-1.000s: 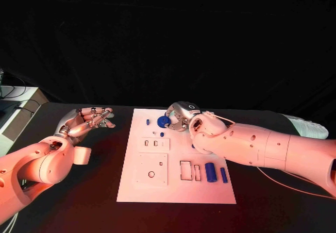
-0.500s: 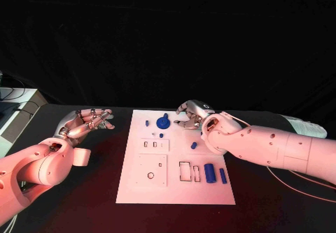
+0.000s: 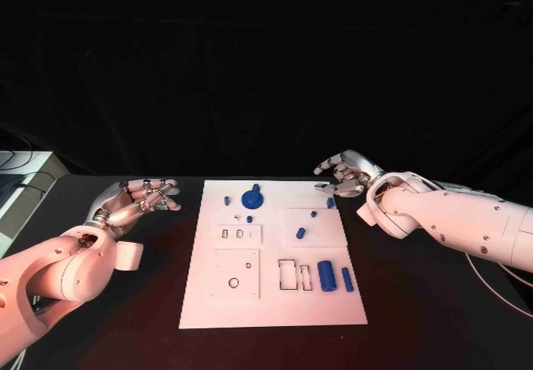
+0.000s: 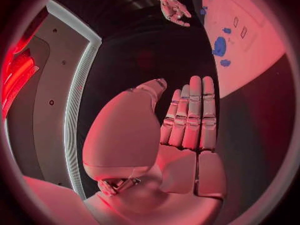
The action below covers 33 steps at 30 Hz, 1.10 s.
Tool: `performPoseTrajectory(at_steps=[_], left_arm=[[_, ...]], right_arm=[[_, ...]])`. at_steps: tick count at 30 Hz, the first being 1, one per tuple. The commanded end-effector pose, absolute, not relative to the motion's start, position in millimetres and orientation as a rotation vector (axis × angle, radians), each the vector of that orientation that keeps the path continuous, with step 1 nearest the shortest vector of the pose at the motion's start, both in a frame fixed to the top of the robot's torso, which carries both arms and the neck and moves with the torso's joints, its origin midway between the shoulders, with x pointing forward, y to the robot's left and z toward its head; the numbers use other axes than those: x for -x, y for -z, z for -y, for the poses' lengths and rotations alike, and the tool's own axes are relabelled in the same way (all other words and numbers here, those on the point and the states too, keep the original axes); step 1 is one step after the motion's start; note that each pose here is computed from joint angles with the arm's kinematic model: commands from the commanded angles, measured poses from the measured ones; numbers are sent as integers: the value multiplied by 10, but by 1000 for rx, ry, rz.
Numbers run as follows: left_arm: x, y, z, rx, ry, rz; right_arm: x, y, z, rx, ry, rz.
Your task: Assemble the parts on the task board
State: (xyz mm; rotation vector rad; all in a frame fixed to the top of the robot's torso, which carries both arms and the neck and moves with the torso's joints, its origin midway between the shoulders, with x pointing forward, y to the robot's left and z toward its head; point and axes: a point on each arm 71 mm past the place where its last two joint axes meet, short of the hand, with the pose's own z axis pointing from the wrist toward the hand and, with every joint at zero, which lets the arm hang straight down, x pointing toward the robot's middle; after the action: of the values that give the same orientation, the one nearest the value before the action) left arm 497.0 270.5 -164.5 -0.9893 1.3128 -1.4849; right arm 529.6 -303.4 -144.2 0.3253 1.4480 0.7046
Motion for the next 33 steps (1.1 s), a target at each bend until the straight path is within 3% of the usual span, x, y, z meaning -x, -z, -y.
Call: performPoseTrajectory(at_steps=[1, 21, 33], left_arm=[[-4960, 1670, -2672, 982, 1514, -1313], [-4958, 1776, -2657, 999, 1508, -1327], [-4956, 1778, -2676, 997, 1501, -1327]], right_arm=[[-5278, 1488, 3090, -250, -798, -1527], [-5319, 1774, 3338, -176, -586, -1597], [-5337, 1819, 3356, -190, -551, -1605]])
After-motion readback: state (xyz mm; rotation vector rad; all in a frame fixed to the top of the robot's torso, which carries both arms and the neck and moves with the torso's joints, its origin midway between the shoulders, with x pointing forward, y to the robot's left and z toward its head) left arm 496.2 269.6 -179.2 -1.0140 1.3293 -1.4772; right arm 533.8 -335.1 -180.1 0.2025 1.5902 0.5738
